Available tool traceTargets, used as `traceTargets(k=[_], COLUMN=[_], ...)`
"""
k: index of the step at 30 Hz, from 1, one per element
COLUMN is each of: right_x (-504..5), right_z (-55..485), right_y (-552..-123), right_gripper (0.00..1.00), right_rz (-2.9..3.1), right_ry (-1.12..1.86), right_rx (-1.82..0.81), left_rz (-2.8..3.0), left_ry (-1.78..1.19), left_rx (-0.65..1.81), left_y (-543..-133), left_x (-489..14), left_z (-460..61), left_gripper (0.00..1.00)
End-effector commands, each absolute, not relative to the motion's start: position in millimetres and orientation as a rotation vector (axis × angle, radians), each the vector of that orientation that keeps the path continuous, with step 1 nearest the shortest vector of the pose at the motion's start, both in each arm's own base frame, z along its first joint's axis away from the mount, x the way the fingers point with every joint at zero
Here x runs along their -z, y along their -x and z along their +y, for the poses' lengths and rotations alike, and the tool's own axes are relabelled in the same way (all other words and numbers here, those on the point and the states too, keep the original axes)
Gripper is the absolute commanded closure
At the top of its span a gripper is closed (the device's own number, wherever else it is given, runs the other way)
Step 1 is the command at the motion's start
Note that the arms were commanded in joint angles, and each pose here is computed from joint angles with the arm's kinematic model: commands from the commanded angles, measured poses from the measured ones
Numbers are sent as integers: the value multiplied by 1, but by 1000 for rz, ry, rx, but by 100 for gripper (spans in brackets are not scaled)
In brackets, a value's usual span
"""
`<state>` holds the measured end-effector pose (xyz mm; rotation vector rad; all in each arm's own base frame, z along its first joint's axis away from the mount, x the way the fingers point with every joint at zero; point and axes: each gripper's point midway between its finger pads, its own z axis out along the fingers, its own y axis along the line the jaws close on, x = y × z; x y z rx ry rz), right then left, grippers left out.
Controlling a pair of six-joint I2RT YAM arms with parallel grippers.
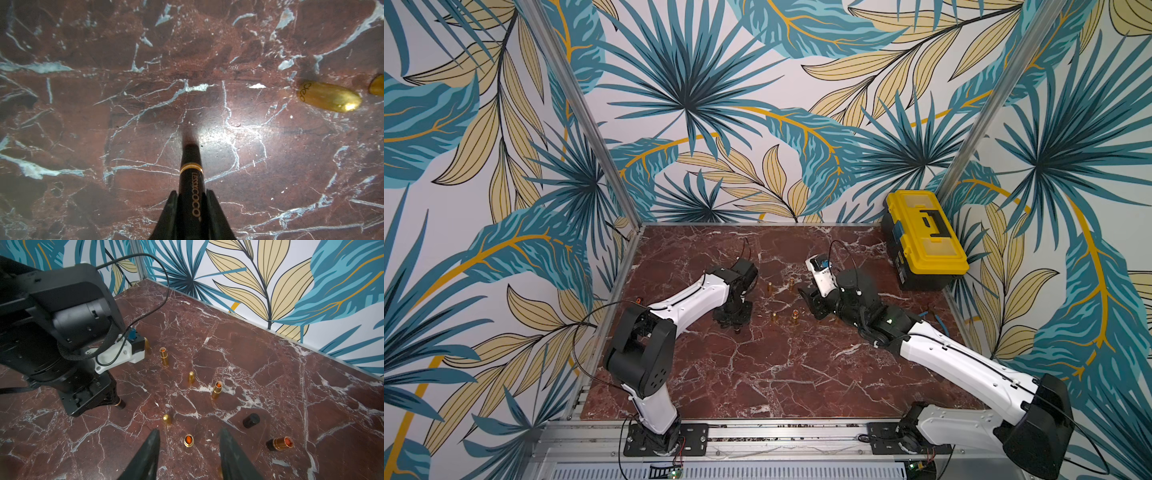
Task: Open the lipstick cap
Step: Pick up the lipstick at the center of the board, then open the cover of the lipstick.
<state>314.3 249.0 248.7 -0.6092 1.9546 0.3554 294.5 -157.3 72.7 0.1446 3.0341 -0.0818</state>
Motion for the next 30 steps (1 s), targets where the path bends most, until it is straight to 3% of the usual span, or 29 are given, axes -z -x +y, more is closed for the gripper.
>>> traceTargets(k=[1, 15, 30], right_x=[-246, -242, -227], right_z=[261, 315, 324], right_y=[-302, -262, -259], right_gripper=[52, 47, 53], right_rz=[1958, 2000, 2027], right_ry=[699, 1010, 1129], right_rx=[-433, -721, -696], left_rz=[2964, 2663, 2610], left_ry=[-114, -168, -229], left_rx=[228, 1148, 1376], left_y=[-297, -267, -251], left_x=[-106, -259, -286], left_z=[-164, -225, -238], left_gripper=[88, 88, 89])
